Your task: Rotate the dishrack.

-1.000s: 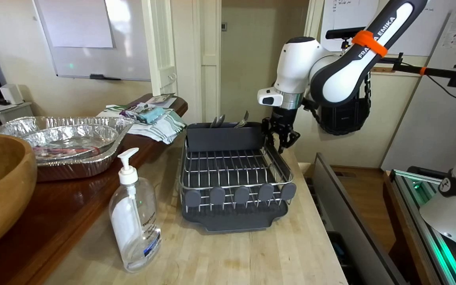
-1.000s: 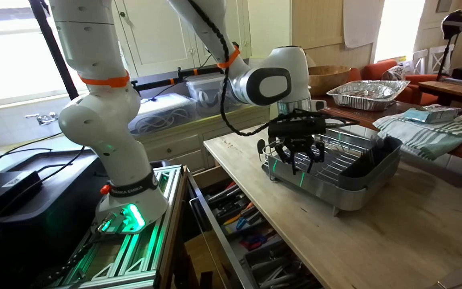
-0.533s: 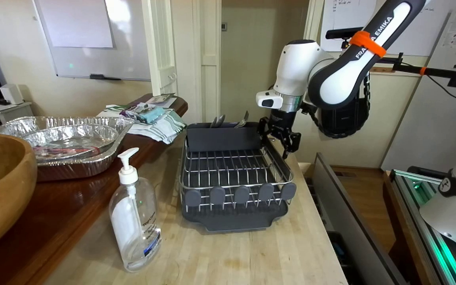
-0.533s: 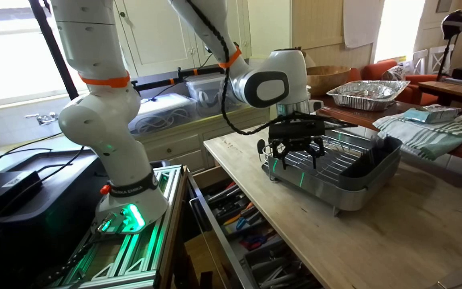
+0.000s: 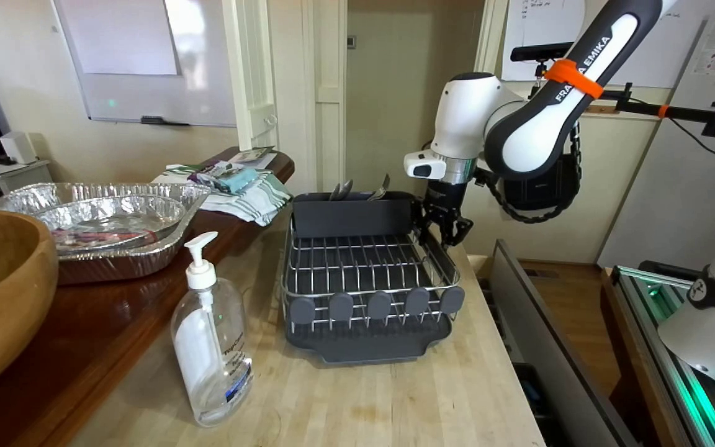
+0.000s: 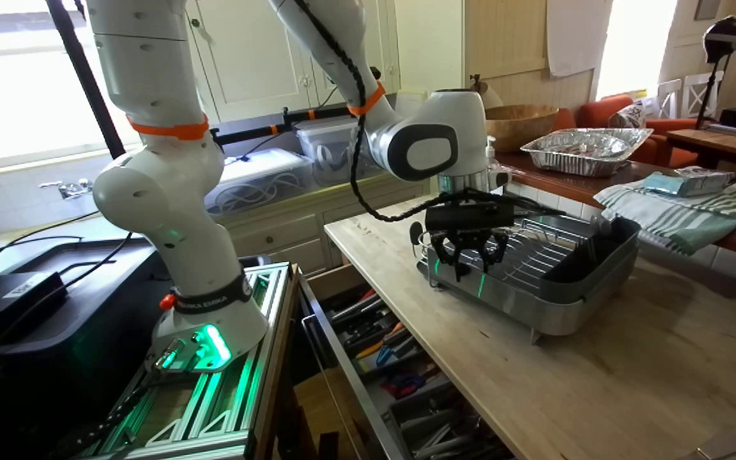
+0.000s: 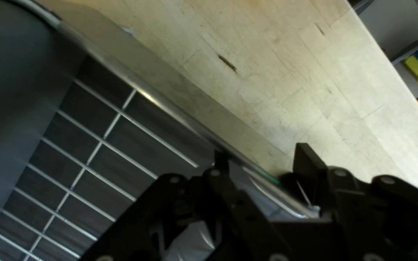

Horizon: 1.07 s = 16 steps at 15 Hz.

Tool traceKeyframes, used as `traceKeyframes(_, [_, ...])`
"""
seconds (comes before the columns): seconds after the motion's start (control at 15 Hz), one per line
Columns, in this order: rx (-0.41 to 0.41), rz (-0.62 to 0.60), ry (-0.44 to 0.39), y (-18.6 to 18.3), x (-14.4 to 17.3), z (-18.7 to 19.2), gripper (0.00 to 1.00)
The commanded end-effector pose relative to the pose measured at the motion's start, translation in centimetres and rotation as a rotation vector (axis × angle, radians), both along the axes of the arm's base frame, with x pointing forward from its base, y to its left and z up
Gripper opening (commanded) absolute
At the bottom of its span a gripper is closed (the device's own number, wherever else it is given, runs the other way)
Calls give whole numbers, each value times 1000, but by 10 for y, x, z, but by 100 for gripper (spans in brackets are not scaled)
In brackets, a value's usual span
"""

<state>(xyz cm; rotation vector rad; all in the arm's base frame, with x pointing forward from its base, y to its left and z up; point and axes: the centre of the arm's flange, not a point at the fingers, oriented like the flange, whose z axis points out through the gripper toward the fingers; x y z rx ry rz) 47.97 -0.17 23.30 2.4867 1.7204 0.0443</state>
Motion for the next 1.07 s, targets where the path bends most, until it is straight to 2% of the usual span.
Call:
traceKeyframes(0.0, [-2, -28, -17, 0, 3, -8, 20])
traceKeyframes(0.07, [-7, -34, -16, 2, 3, -8, 16])
traceKeyframes(0.27, [-15, -83, -21, 4, 4, -7, 14])
traceKeyframes(1.0, [-63, -292, -32, 13, -2, -9, 14])
